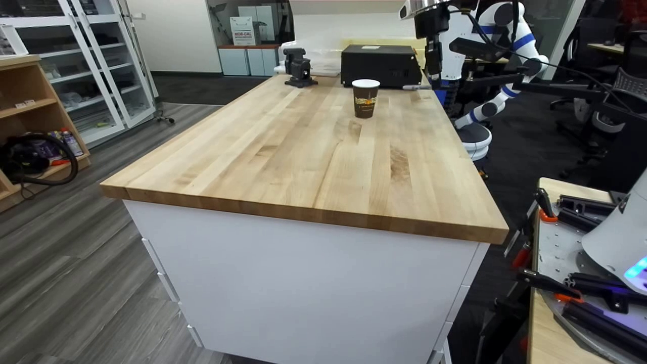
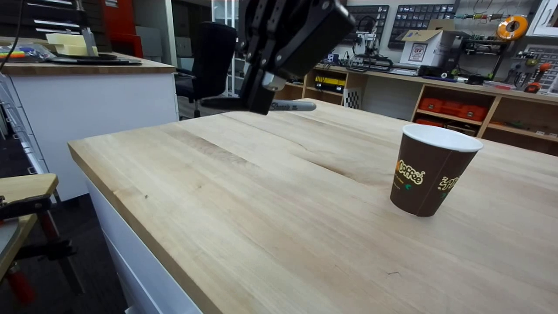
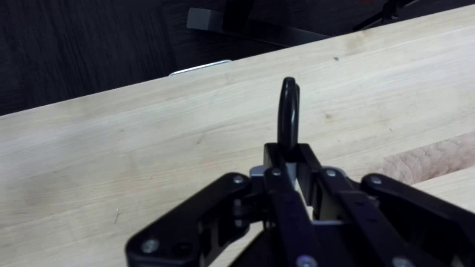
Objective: Put the marker in the cup
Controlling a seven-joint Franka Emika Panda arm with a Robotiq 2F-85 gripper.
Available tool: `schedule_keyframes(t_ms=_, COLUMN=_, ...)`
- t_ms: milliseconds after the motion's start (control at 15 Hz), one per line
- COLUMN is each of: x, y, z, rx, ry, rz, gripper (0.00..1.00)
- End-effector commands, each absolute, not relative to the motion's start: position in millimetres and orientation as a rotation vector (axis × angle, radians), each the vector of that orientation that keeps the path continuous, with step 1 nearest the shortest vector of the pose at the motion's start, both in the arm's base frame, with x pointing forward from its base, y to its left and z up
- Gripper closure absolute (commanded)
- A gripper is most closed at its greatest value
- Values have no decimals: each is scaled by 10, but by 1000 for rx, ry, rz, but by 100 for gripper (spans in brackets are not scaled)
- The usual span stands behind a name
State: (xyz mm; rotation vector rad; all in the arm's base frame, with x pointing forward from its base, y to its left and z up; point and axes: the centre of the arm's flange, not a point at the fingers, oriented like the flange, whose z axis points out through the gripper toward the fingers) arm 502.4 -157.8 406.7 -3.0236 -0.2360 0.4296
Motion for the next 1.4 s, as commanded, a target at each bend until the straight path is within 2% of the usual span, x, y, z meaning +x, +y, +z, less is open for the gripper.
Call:
schedule_keyframes(t_ms=0, x=5298, y=-1658, z=4317, rx=-2992, ry=-204, rz=408, gripper=93)
schedule_keyframes(t_ms=1333, x=6510, y=-2088, z=4476, rx=-2769, ry=-34, rz=580, gripper=93)
